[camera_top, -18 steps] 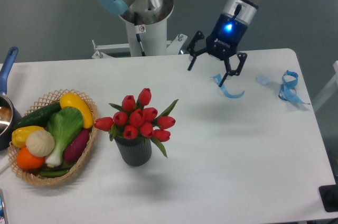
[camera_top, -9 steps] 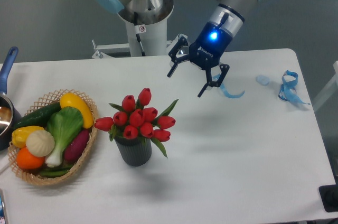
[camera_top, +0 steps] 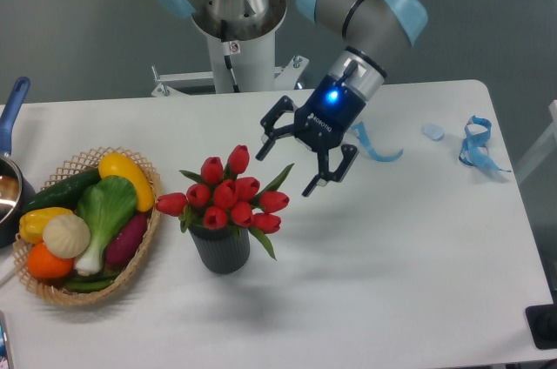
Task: Pick up the flowers from the vase
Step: 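Move the open gripper toward the red tulips in the grey vase, then lower the gripper around the tulip stems and close it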
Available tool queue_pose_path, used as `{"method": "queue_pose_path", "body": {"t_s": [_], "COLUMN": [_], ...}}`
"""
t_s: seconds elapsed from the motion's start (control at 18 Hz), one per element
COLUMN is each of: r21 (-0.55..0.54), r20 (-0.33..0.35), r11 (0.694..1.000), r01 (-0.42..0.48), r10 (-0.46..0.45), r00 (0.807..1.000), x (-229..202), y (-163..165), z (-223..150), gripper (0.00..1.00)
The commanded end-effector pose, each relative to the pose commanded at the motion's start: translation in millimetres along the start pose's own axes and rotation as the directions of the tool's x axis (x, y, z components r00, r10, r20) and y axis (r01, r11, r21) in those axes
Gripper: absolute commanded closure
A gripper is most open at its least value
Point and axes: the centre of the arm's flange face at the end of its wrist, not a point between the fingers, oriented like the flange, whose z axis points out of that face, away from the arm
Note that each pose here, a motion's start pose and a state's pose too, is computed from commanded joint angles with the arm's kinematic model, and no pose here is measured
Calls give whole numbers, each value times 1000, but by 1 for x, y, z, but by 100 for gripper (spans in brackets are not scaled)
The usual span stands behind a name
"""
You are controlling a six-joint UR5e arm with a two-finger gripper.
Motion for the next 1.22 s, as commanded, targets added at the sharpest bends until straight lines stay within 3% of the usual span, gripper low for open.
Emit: {"method": "queue_pose_path", "body": {"t_s": [0.39,0.67,1.22], "r21": [-16,-43,-69], "r20": [-32,-40,-87], "r11": [1000,996,994], "r01": [-22,-84,-86], "r10": [21,82,80], "r00": [999,996,993], "x": [-5,1,14], "y": [-6,-12,-10], "z": [20,35,60], "gripper": [0,0,0]}}
